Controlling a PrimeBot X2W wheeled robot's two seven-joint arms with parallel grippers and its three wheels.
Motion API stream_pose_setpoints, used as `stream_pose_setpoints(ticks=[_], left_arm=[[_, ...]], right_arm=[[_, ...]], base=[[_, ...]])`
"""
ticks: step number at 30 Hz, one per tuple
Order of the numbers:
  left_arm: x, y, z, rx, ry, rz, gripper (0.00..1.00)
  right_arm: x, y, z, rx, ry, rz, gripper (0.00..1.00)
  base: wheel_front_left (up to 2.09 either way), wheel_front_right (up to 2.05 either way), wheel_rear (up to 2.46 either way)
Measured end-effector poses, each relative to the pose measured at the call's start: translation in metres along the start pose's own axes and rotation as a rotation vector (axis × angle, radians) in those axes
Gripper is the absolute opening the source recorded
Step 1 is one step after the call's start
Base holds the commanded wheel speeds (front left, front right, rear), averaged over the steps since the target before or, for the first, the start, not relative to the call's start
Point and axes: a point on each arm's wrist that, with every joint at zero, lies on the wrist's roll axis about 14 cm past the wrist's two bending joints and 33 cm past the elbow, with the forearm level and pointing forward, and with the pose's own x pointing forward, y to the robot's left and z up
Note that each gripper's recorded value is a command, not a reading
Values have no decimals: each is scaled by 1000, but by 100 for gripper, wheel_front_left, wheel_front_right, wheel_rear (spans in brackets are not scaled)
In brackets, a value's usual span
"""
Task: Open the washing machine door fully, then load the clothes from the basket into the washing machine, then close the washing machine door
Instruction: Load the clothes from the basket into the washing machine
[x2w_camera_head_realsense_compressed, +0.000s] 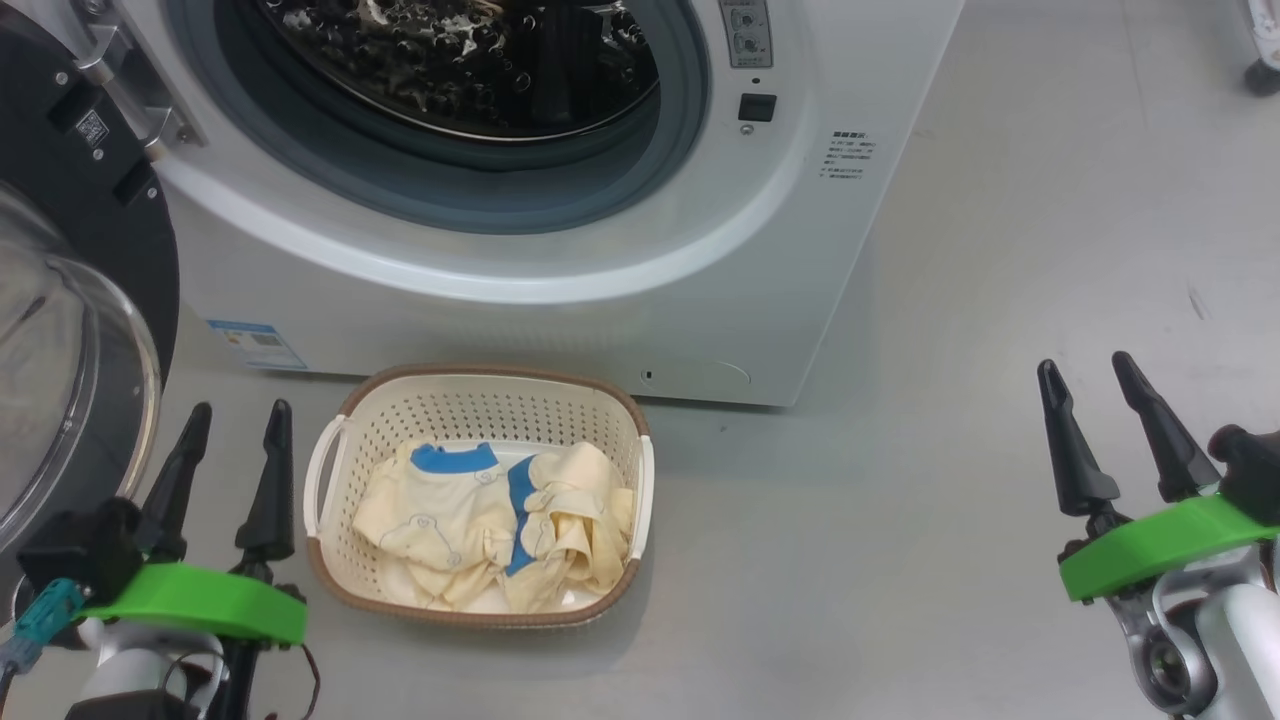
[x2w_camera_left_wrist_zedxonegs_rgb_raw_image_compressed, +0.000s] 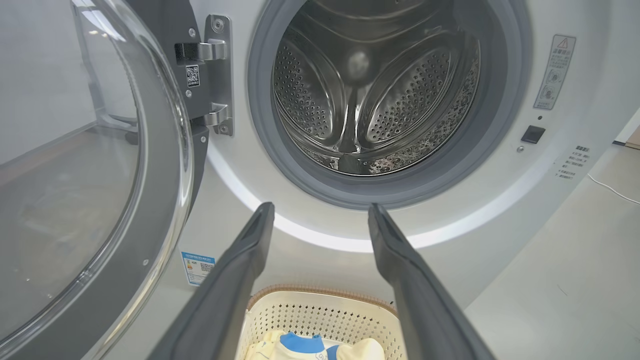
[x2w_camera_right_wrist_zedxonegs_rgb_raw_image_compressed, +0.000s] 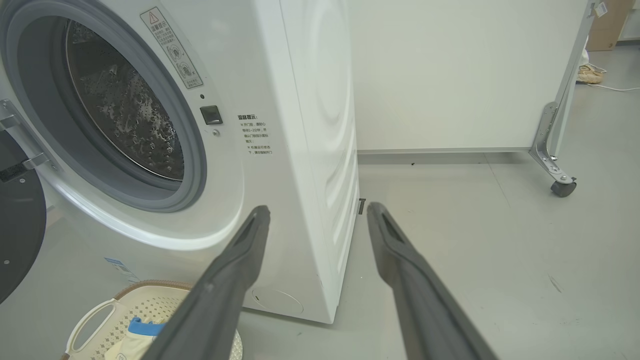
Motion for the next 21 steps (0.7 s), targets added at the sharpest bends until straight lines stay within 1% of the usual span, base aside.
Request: stream_pose_setpoints(ticks=[9,21], left_arm=[[-1,3,-26,-33,67,27,100],[12,2,-81,-69,211,22,100]], right_arm=[[4,0,-5,-1,11,3,100],[33,1,-18,4,28,11,100]], base=[[0,0,0],[0,0,0]])
